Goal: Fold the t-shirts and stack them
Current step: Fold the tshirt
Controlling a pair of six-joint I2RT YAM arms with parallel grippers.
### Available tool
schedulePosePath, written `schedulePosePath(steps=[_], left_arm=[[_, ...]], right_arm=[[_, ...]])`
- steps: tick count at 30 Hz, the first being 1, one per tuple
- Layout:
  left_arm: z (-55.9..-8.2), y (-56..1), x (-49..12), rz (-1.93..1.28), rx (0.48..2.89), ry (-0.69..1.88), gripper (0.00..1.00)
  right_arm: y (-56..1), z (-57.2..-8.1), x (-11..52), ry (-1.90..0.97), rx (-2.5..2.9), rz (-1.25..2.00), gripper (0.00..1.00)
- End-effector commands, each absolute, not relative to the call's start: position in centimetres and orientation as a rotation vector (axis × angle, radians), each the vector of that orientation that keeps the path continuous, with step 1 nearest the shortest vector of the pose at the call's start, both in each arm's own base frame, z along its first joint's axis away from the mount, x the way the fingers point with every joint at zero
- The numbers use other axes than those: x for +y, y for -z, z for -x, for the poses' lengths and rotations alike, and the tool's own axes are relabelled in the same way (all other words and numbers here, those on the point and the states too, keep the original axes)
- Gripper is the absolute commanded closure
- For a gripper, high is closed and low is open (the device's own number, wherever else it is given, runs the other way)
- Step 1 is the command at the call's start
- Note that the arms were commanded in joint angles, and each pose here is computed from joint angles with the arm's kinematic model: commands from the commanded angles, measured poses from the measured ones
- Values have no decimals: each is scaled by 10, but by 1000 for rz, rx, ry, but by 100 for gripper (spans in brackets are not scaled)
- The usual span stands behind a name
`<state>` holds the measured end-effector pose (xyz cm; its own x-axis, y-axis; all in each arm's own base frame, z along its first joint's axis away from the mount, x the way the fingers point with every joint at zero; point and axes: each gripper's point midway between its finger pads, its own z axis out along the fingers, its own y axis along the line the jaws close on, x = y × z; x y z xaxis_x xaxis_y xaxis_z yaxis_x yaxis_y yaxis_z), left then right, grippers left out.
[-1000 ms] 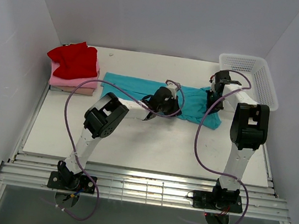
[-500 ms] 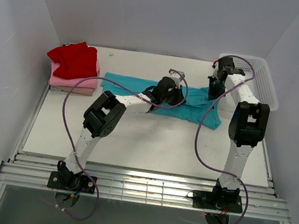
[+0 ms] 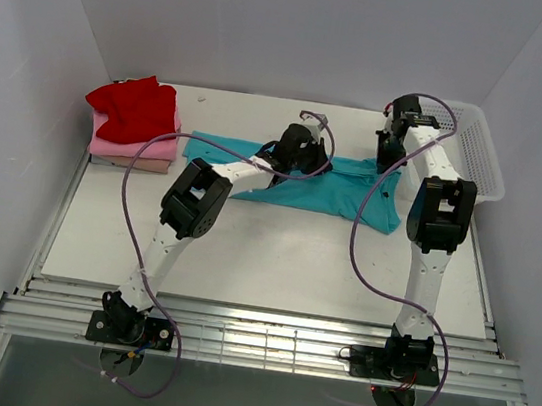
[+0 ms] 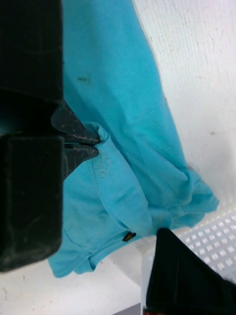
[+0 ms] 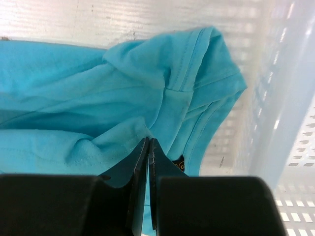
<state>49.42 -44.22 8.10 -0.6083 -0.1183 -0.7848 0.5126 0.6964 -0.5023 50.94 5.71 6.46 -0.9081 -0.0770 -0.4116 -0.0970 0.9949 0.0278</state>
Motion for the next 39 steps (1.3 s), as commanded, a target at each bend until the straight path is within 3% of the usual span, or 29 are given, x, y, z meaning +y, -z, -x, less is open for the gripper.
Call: schedulePosePath(steps=[1,7,12,13,15,17,21,23,24,27,30,31,32,35,39], left_arm=[[-503,-95,-446,-324,2016,956,91],[-511,-97,-449,-344,1995,968,83],[-521,-114,-444,-318,1955,922,57],[-527,-122,-441,-298,1938,895,41],[-534,-140,-434,-289,1909,857,37],[-547,-156,-421,-251,1894,803,23],[-558,-194,-386,-161,1860,722,21],[-555,-177,-359,-120,1886,637,22],[-550,-195,-350,-111,1858,626,22],[-540,-159,-312,-71,1938,494,25],[-526,-123,-266,-13,2014,345,48],[-525,-119,-247,14,2025,306,68],[-521,-109,-235,29,2051,261,77],[-505,-77,-196,66,2124,107,96],[-486,-41,-178,64,2227,17,100]], right_arm=[[-82,-525,48,-26,2664,115,92],[-89,-536,43,2,2615,99,91],[-118,-550,43,-3,2467,49,76],[-123,-550,45,-15,2440,44,75],[-139,-544,46,-33,2392,39,73],[-160,-544,45,-29,2324,29,71],[-186,-528,38,-6,2260,5,72],[-213,-518,37,-12,2184,-16,72],[-201,-505,37,-15,2204,-22,72],[-206,-482,46,-98,2175,-30,72],[-195,-462,60,-190,2224,-18,74],[-189,-456,69,-230,2252,3,83],[-176,-447,70,-231,2304,5,91],[-145,-430,73,-223,2414,7,92],[-112,-416,76,-210,2510,1,92]])
